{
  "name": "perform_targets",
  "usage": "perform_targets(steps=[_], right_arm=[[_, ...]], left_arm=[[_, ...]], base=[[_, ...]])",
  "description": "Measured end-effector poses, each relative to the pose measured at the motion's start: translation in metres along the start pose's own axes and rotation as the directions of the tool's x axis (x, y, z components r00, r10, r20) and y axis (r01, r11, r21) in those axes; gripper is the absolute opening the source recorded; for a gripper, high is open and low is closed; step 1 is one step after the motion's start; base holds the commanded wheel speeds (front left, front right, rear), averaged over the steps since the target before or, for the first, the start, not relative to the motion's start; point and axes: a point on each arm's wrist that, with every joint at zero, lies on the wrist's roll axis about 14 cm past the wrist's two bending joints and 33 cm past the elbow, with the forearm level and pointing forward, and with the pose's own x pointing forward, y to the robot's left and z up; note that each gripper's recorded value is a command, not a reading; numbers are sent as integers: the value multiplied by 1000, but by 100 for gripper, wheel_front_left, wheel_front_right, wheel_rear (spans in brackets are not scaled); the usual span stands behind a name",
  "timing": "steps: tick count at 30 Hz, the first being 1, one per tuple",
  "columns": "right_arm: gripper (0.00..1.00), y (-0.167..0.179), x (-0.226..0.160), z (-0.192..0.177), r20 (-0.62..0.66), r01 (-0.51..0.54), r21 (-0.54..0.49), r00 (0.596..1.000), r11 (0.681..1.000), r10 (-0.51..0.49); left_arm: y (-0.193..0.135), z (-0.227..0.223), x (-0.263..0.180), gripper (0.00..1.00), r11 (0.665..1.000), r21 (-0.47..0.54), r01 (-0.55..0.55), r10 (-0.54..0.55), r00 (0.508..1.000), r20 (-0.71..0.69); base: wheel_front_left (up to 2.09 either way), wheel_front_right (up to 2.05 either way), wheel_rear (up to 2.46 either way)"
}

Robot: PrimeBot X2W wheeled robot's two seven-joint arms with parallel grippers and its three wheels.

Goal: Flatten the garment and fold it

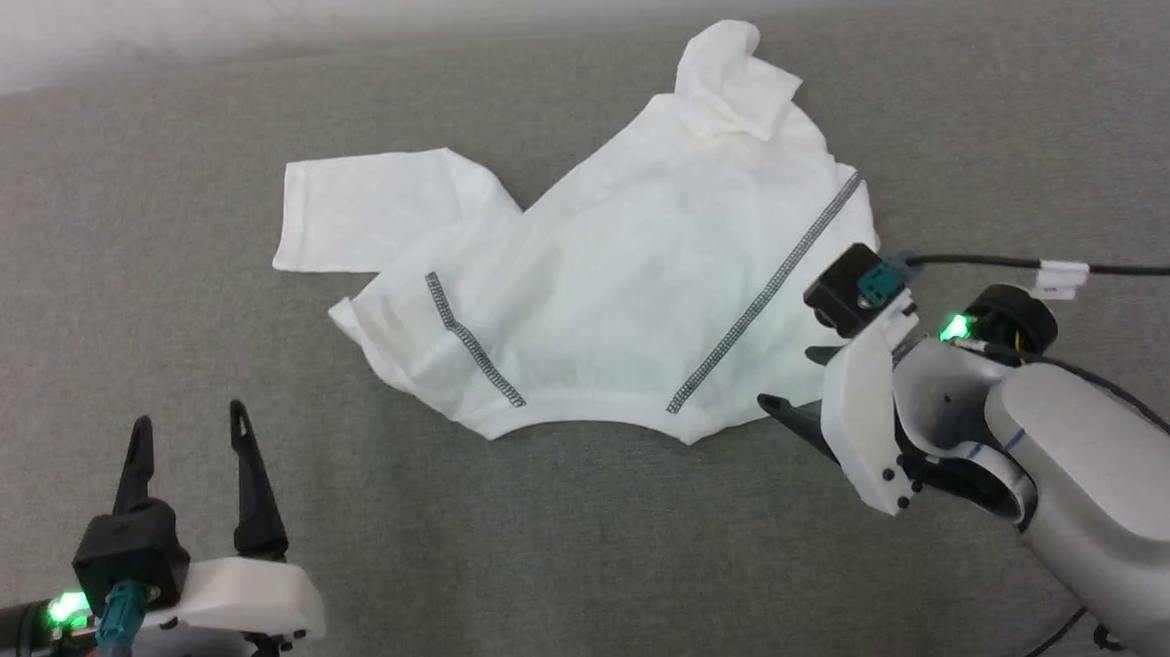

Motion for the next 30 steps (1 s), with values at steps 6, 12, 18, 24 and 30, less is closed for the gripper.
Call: perform_targets(steps=[6,12,18,24,30], right_arm=[[100,-8,24,-23,-150,-8,-66,989,998,-2],[100,-18,44,-47,-255,-5,-60,967,998,-10],[0,-16,53,-50,-282,-7,-11,959,1000,3],[0,-15,48,-39,-180,19,14,984,1000,-16],[0,-3,31,-31,-66,30,66,998,997,-26]], left_arm=[[0,-8,6,100,1000,-7,-13,12,1000,-11],[5,-22,11,100,1000,0,-31,31,999,-44],[7,-32,11,100,999,3,-37,37,997,-73],[2,-28,9,100,1000,-6,-2,2,996,-89],[-30,-29,4,100,985,-42,165,-170,956,-237]], base=[[0,0,0],[0,0,0],[0,0,0],[0,0,0],[0,0,0]])
